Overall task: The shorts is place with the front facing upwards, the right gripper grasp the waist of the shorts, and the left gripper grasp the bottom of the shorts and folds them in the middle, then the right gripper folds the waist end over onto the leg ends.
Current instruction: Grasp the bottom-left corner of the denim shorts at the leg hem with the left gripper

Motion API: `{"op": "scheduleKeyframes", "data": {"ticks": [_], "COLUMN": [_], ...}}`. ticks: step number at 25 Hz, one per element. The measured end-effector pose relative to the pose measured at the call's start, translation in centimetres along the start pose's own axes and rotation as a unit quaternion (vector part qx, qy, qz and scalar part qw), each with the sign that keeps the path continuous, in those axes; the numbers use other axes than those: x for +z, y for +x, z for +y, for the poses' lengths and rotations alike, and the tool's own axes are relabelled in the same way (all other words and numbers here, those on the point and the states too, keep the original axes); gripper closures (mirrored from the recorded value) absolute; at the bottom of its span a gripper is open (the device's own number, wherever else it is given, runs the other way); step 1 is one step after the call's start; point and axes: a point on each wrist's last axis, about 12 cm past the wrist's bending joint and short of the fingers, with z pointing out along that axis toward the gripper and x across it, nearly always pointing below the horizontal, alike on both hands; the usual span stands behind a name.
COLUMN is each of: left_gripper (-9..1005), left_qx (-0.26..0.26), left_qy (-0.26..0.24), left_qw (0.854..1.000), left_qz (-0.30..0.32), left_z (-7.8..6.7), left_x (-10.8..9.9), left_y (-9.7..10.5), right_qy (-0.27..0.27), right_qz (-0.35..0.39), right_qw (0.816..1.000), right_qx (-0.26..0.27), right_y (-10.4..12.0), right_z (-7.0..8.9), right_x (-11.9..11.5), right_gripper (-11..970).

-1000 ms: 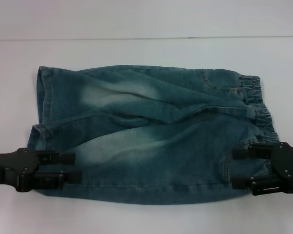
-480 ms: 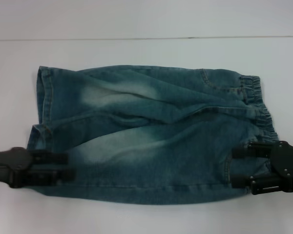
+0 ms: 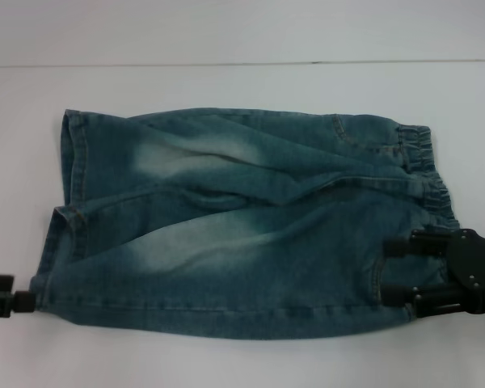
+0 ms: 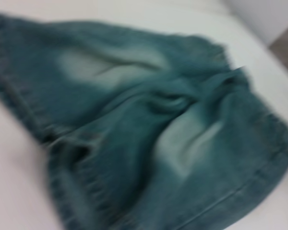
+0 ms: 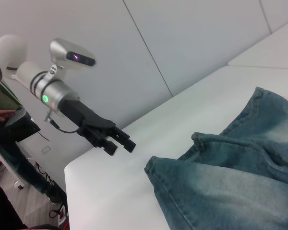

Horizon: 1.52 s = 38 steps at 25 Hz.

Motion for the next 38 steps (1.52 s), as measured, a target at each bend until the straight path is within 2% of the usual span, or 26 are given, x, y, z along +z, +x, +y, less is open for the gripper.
{"op": "scheduleKeyframes", "data": {"ticks": [10, 28, 38], "left_gripper": [215, 230, 549], "left_qx": [-0.003, 0.013, 0.019], "left_qy": [-0.065, -0.054, -0.059], "left_qw": [0.997, 0.997, 0.997], "left_qz": [0.039, 0.061, 0.054], "left_z": [1.6, 1.2, 1.2], "left_x": [2.5, 5.2, 5.6], "left_y": [0.0, -0.6, -0.8], "right_qy": [-0.004, -0.006, -0.007], "right_qz": [-0.001, -0.006, -0.007], "right_qw": [1.000, 1.000, 1.000], "right_qx": [-0.001, 0.006, 0.010], "right_y": [-0.4, 0.0, 0.2], "right_z": [-0.1, 0.0, 0.0], "right_x": [0.1, 0.3, 0.3], "right_gripper": [8, 10, 11]}}
